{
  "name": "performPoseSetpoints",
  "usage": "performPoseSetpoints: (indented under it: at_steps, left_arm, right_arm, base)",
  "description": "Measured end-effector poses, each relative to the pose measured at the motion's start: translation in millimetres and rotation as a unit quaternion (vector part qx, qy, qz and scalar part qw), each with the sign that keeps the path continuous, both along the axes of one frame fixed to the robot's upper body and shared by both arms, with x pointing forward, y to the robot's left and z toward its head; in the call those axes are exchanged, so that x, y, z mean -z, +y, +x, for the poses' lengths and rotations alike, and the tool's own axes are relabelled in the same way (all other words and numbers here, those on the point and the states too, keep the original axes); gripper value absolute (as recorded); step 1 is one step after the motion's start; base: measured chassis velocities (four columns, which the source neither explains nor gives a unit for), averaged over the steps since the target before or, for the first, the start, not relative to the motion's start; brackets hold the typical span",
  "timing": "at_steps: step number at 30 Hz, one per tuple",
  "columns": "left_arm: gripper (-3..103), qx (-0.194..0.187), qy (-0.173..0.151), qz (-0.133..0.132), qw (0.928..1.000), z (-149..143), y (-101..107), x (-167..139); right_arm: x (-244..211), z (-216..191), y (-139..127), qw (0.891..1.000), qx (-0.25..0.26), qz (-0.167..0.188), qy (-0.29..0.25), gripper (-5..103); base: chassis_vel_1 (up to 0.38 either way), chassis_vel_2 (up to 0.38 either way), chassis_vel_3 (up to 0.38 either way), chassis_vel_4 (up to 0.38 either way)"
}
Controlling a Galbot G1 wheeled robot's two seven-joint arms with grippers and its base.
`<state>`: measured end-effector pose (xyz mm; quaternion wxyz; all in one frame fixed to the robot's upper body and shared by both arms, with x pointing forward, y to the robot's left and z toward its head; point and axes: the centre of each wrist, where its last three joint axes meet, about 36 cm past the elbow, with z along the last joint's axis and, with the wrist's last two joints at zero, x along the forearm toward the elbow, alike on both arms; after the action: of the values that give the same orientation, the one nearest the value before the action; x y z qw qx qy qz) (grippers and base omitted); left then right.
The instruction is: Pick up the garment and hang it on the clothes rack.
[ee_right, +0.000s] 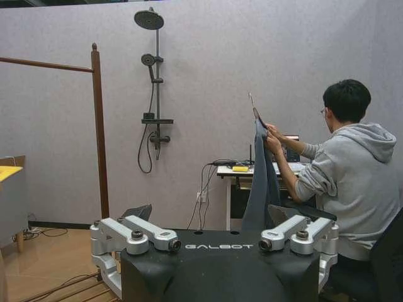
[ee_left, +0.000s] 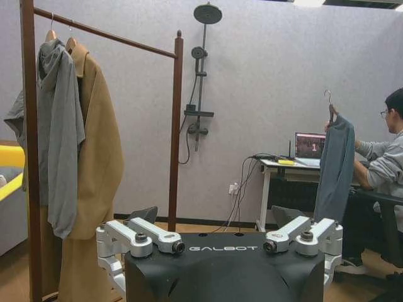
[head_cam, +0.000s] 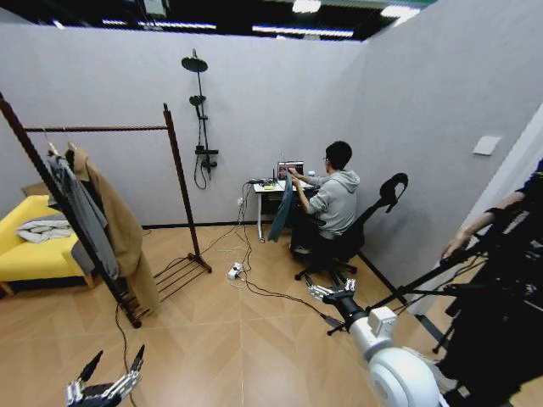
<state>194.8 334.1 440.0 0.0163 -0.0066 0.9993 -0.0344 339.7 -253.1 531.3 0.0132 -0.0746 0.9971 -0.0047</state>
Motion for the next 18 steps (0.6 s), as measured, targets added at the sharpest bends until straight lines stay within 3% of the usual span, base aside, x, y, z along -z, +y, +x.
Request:
performPoseSetpoints:
  at_steps: [18]
  left_arm:
    - [100,0.0,0.0,0.0,1.0,0.0,0.0,0.0]
  right_arm:
    - [0.0,0.0,0.0,1.0,0.0,0.0,0.0,100]
  base:
    - [0.0,0.0,0.0,0.0]
